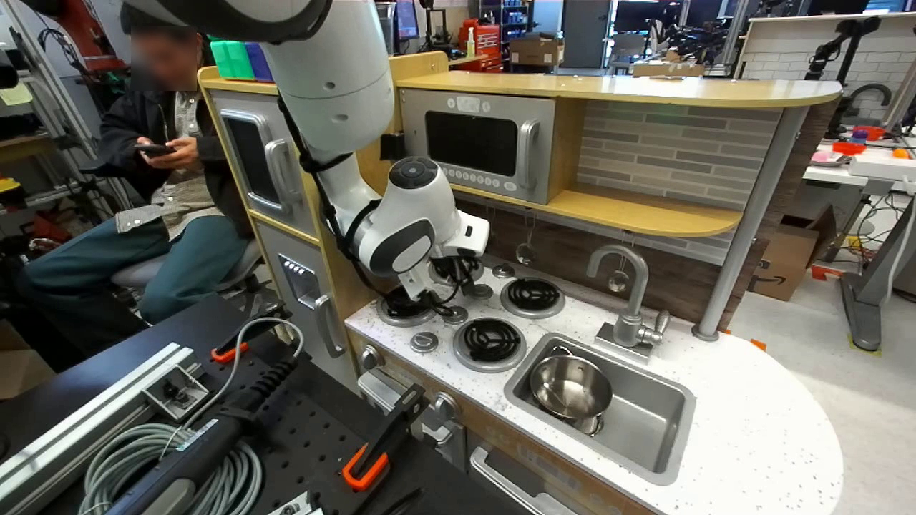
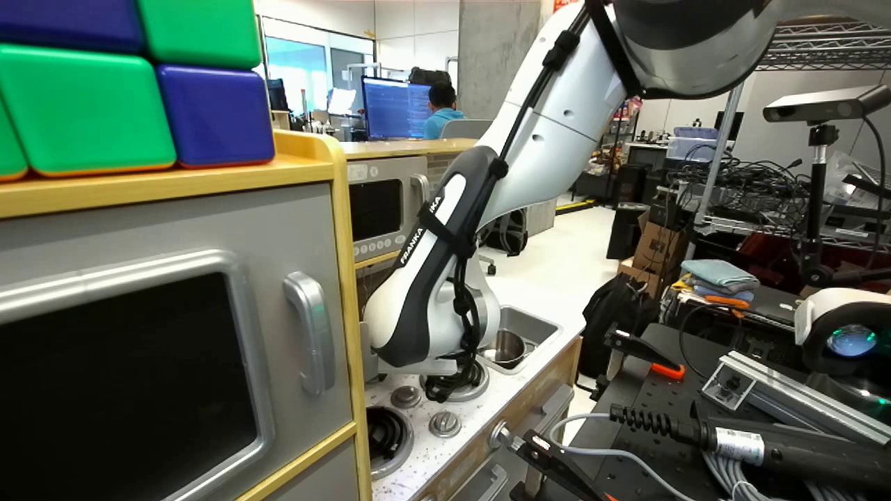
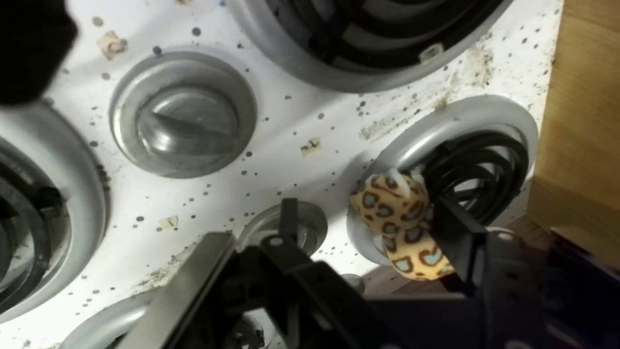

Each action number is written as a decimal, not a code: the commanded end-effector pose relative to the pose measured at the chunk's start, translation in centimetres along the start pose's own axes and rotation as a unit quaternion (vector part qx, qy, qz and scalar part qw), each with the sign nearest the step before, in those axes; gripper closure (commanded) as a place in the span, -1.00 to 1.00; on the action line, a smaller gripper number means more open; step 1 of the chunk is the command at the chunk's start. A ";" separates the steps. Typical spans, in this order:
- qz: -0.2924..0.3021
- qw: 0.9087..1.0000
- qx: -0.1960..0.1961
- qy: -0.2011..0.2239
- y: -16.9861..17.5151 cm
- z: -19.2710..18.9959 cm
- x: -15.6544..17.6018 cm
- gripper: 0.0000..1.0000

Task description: Pick up the object from the stove and put it in the pot

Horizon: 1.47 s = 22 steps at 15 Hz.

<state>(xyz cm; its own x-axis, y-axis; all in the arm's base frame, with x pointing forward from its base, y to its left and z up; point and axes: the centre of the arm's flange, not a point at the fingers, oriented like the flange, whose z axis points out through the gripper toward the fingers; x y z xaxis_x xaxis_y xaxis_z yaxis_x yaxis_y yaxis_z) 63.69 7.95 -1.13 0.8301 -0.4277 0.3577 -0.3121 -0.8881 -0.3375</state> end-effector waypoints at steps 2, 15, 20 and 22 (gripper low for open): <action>-0.012 1.000 0.028 -0.003 -0.5 -0.1 -0.8 0.34; 0.066 0.996 -0.054 -0.013 3.9 -9.6 5.1 0.98; 0.133 0.976 -0.170 0.001 11.7 -8.8 9.4 0.98; 0.163 0.963 -0.215 -0.009 13.4 -8.6 10.0 0.98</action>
<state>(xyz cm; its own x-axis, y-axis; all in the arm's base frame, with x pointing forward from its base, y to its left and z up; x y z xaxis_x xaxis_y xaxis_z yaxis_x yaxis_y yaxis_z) 62.28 -9.35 6.37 0.7087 -0.6346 0.3082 -0.6309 -0.7656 -0.1257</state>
